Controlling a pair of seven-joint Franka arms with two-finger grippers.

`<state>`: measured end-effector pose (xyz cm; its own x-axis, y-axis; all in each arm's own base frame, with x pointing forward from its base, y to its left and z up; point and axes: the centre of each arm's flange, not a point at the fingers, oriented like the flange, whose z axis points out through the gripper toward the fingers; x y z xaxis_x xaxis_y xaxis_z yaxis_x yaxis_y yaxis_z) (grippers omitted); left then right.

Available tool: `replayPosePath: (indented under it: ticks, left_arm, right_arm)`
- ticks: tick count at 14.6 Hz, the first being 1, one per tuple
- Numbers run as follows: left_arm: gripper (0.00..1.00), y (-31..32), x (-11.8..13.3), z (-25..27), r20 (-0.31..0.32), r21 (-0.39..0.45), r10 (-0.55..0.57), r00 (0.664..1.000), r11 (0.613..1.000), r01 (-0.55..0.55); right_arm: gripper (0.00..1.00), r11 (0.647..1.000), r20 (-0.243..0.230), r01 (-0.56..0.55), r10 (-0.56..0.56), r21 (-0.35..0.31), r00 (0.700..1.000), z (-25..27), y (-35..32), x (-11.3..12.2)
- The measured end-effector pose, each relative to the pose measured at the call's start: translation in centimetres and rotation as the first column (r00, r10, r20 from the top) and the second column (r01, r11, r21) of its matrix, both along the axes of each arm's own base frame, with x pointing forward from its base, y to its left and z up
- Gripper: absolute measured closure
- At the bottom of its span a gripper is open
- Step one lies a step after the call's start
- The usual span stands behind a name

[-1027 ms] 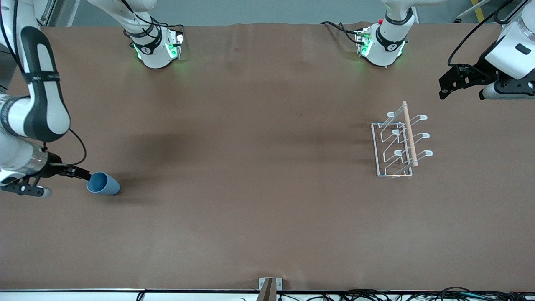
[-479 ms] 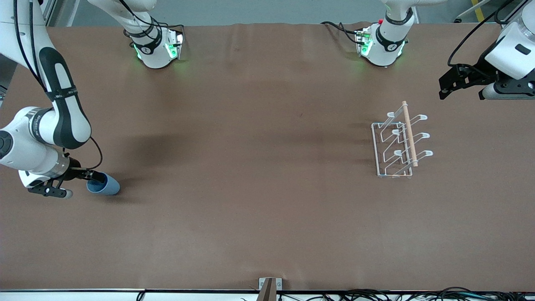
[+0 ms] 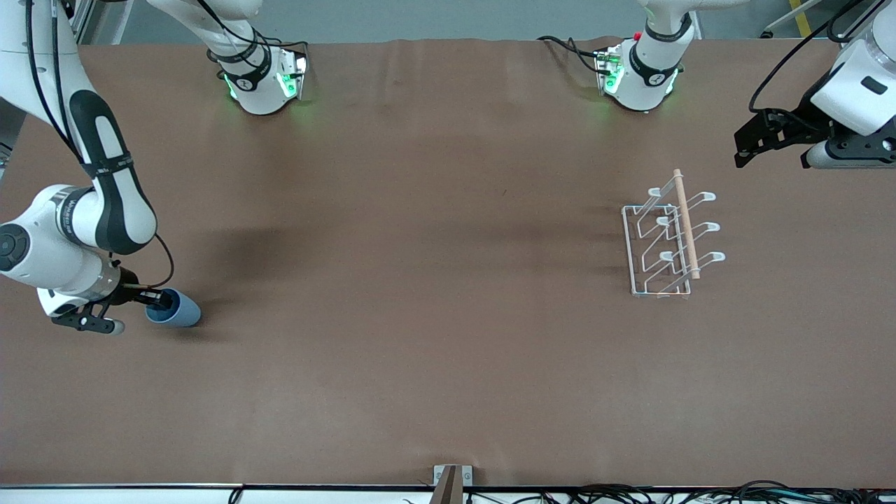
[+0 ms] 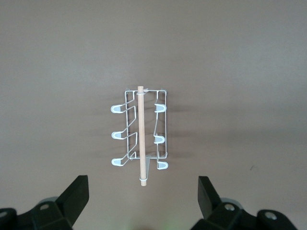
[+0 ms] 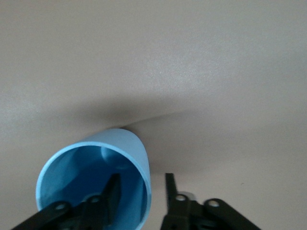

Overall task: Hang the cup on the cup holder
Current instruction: 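Lift the blue cup with the right gripper toward the left gripper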

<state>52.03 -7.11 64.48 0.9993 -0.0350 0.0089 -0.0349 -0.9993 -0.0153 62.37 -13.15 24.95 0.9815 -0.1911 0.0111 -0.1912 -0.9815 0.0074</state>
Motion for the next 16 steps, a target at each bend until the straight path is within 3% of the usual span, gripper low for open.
replayPosePath:
  ticks: [4, 8, 11, 13, 16]
  left_arm:
    - [0.0, 0.0, 0.0, 0.0, 0.0, 0.0, 0.0, 1.0, 1.0, 0.0]
    - [0.0, 0.0, 0.0, 0.0, 0.0, 0.0, 0.0, 1.0, 1.0, 0.0]
    - [0.0, 0.0, 0.0, 0.0, 0.0, 0.0, -0.001, 1.0, 1.0, 0.001]
    - [0.0, -0.1, 0.0, 0.0, 0.0, 0.0, -0.002, 1.0, 1.0, 0.002]
    - [0.0, -0.3, 0.0, 0.0, -0.002, -0.012, -0.004, 1.0, 1.0, 0.004]
  right_arm:
    - [0.95, 1.0, 0.002, 0.011, -0.011, 0.002, 1.0, 0.1, -0.5, 0.0]
    - [0.95, 1.0, -0.021, 0.004, -0.004, 0.011, 1.0, 1.5, -0.1, 0.1]
    - [0.95, 0.998, -0.043, -0.045, 0.046, 0.042, 0.998, 8.3, 3.4, 0.1]
    - [0.95, 0.988, -0.034, -0.081, 0.086, 0.13, 0.996, 13.8, 9.1, -0.6]
    - [0.95, 0.942, -0.011, -0.106, 0.115, 0.318, 0.993, 19.9, 18.7, -2.7]
